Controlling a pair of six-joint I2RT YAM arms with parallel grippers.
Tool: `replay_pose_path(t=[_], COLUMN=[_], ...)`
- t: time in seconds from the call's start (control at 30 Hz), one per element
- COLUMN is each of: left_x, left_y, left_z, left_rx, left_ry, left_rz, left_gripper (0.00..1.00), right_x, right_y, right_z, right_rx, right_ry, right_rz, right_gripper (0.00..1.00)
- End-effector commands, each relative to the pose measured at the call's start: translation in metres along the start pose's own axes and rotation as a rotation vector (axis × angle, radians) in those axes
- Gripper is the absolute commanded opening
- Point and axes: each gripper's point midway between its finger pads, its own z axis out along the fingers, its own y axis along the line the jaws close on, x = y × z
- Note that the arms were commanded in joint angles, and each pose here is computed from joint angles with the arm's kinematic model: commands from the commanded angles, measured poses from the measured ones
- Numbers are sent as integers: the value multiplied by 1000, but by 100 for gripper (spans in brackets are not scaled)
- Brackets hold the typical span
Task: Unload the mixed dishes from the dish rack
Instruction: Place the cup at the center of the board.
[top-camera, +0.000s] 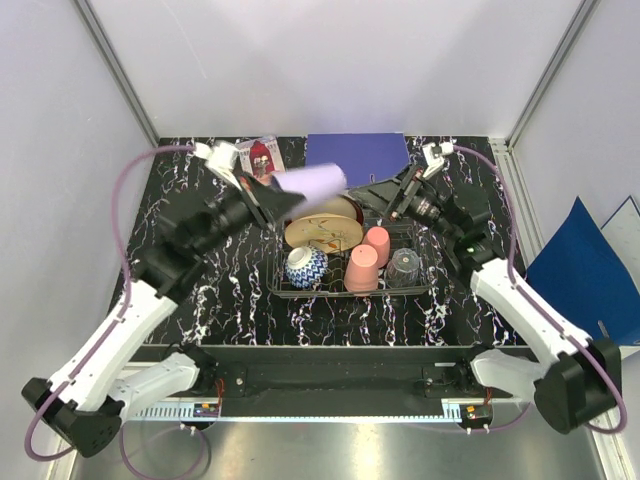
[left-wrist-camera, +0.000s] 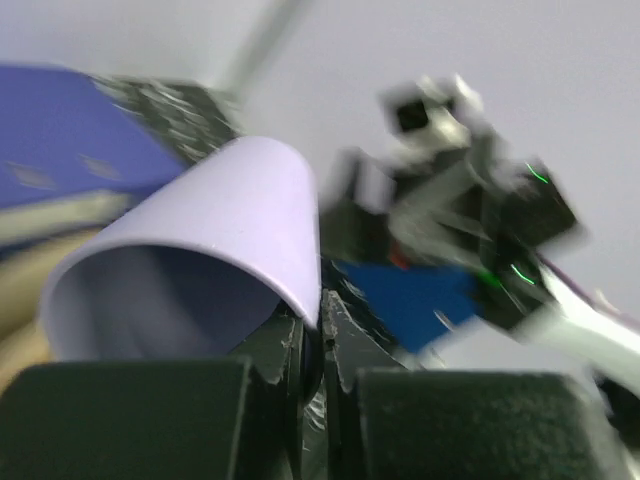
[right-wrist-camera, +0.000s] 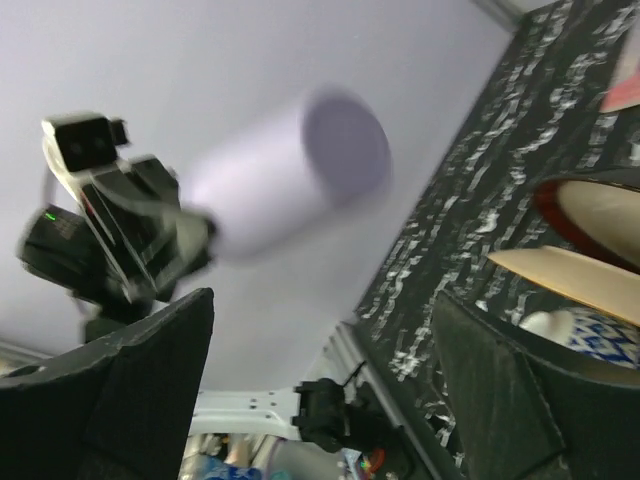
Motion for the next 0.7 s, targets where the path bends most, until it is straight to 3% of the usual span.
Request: replay_pose_path(t=[0.0, 0.03, 0.1, 0.13, 0.2, 0.23, 0.3, 0.37, 0.4, 0.43, 0.5, 0.67], left_x=[-59, -90, -85, -108, -106, -126, -120, -134, -116, -128, -105, -98], left_y=[93, 106, 147, 154, 189, 196, 236, 259, 292, 304, 352, 430], left_z=[-40, -55, -64, -74, -76, -83, -80, -83, -79, -81, -81, -101], left_rx=[-551, -654, -823, -901, -1044, -1116, -1239, -1326, -1393, -1410, -1481, -1567], left_ry=[-73, -146, -62, -113, -54, -100, -34, -46, 45, 24, 126, 165], left_rz=[109, 99, 49, 63, 57, 78, 64, 52, 15, -20, -115, -262], left_gripper=[0, 0, 0, 0, 0, 0, 0, 0, 0, 0, 0, 0], right_x=[-15, -17, -18, -19, -16, -16, -15, -16, -13, -12, -10, -6], right_y=[-14, -19, -35, -38, -51, -54, -61, -62, -65, -66, -67, -74], right_z=[-24, -27, -39, -43, -57, -61, -73, -81, -88, -93, -105, -133], right_rx=[200, 232, 321, 344, 419, 443, 514, 554, 586, 603, 641, 718], right_ry=[-83, -100, -138, -150, -170, -174, -176, -171, -163, -154, -153, -179], right_rz=[-159, -160, -149, -148, -148, -152, -172, -198, -199, -216, -226, -281], right_gripper=[99, 99, 99, 100, 100, 100, 99, 99, 99, 98, 98, 99])
